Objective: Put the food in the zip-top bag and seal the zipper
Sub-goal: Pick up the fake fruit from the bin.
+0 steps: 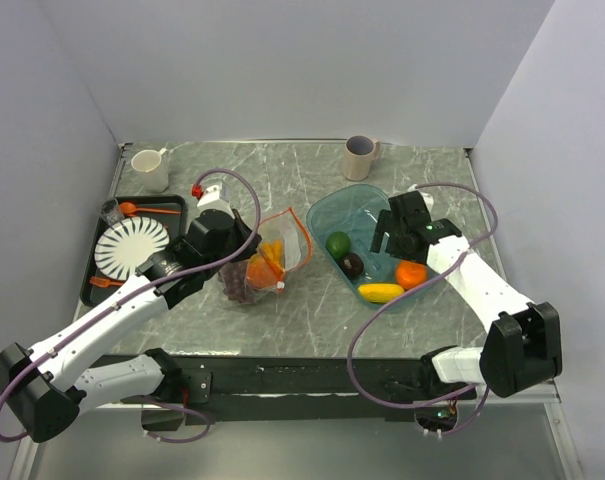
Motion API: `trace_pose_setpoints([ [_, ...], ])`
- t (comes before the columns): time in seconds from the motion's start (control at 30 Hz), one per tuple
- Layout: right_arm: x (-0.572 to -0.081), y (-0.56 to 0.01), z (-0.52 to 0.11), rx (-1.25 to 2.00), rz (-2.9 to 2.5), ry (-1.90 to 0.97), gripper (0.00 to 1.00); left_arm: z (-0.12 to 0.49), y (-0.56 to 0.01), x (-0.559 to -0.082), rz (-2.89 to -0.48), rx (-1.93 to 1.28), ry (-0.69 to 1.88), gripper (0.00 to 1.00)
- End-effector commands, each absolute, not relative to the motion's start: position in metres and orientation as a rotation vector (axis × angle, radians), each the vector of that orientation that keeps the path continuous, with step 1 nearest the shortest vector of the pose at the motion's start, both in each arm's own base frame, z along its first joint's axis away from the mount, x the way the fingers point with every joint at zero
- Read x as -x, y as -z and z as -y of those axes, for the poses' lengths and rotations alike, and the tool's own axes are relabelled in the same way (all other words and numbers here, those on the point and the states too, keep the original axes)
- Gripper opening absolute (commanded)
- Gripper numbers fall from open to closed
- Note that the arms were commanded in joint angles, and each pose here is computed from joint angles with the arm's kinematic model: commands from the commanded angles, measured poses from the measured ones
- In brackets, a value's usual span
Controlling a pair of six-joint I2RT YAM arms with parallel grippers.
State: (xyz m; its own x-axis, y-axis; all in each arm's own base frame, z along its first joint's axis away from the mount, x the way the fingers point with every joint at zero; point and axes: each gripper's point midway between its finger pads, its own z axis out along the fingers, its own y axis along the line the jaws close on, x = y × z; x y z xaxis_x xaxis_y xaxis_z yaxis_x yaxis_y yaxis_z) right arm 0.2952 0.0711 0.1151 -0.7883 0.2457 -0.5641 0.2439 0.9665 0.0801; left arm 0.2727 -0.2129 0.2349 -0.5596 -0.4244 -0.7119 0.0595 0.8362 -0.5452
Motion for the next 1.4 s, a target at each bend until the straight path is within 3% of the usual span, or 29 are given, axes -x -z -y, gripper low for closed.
trace_pose_setpoints([
  [0.0, -0.290, -0.131, -0.033, -0.531, -2.394, 0.175, 1.00, 0.218, -0.250, -0.275, -2.025, 0.243, 0.706, 0.01],
  [0.37, -0.277, -0.101, -0.014, -0.655, -2.446, 0.316, 1.00, 0.218, -0.249, -0.274, -2.032, 0.264, 0.714, 0.01],
  [0.8, -0.291, -0.053, -0.035, -0.640, -2.605, 0.165, 1.00, 0.215, -0.244, -0.275, -2.056, 0.276, 0.680, 0.01],
  [1.37, -0.344, -0.112, -0.068, -0.439, -2.467, -0.104, 1.00, 0.217, -0.241, -0.279, -2.077, 0.283, 0.658, 0.01],
])
